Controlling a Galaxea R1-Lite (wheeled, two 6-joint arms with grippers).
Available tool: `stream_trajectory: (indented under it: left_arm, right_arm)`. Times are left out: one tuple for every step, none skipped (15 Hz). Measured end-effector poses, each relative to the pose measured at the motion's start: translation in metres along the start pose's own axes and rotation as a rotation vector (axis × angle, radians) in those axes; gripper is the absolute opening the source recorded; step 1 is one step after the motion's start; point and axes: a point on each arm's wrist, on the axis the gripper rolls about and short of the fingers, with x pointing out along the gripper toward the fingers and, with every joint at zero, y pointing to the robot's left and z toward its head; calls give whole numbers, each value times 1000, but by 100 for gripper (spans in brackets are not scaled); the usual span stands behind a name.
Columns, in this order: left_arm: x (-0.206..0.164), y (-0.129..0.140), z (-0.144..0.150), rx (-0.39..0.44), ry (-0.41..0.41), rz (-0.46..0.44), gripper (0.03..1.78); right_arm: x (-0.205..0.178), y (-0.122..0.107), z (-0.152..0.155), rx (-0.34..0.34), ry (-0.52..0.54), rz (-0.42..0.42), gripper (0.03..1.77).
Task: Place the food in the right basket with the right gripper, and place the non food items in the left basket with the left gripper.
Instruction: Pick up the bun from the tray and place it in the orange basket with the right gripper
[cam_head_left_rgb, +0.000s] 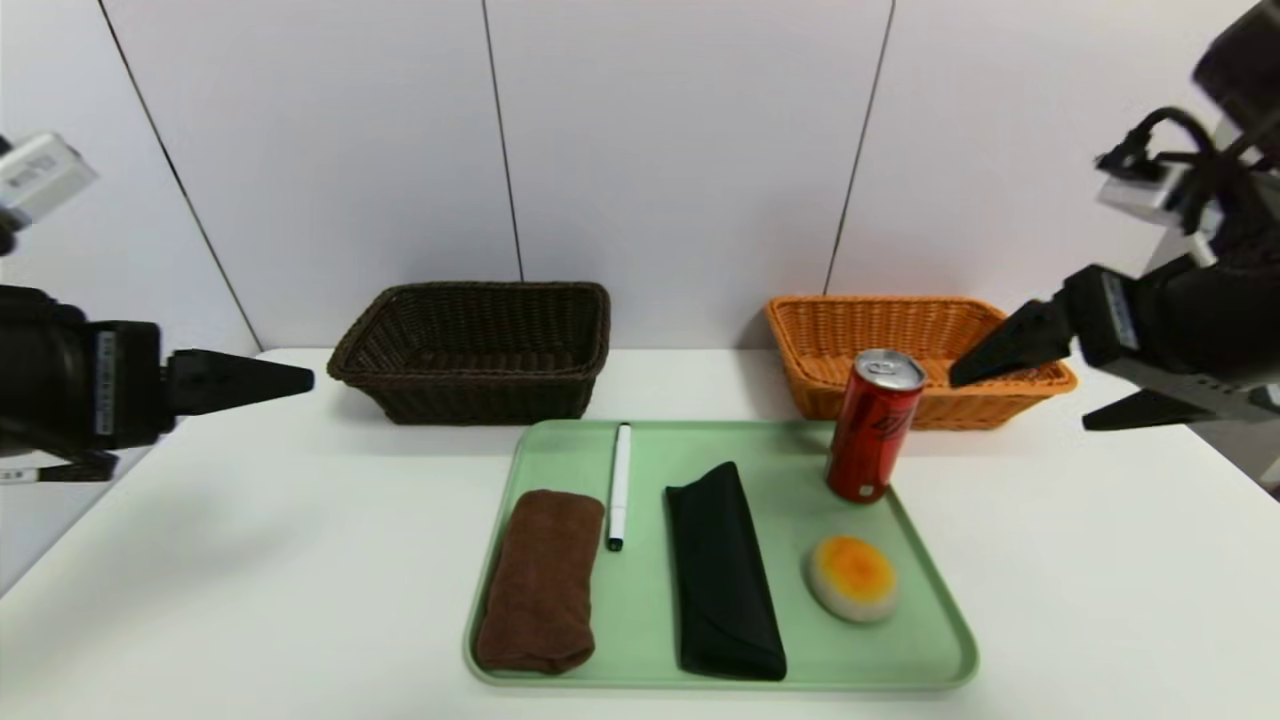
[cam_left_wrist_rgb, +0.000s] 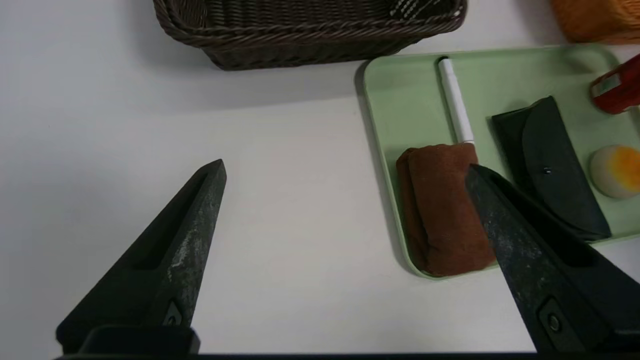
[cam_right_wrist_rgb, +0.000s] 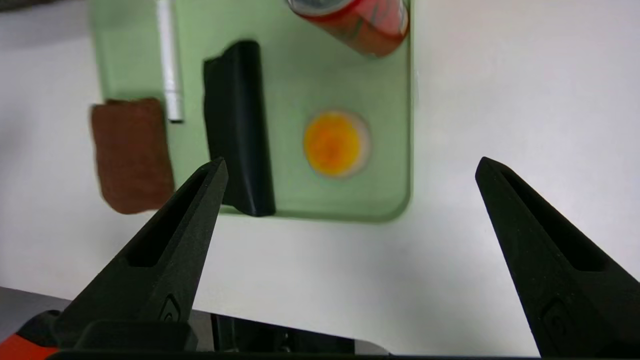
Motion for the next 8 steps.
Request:
stream_trajectory:
  left_arm:
    - [12,-5,0,-3,27,25,169]
    - [21,-10,-1,-10,49,45,169]
    - [30,-13,-2,-11,73,47,169]
    - [36,-16,-3,-6,92,40,169]
    - [41,-17,-4,-7,108,37,169]
    - [46,-18,-4,-10,119,37,169]
    - [49,-19,-5,-12,130,37,169]
    - [52,-19,-6,-15,137,37,169]
  right_arm:
    - [14,6,-2,10,59,-31,171]
    - [25,12,-4,16,109,-52,171]
    - [35,16,-7,23,150,-72,171]
    - [45,22,-10,22,179,-91,171]
    - [54,27,-14,10,199,-116,171]
    - [62,31,-18,-5,215,-142,171]
    - [70,36,-22,-10,229,-164,171]
    - [78,41,-26,-7,244,-184,171]
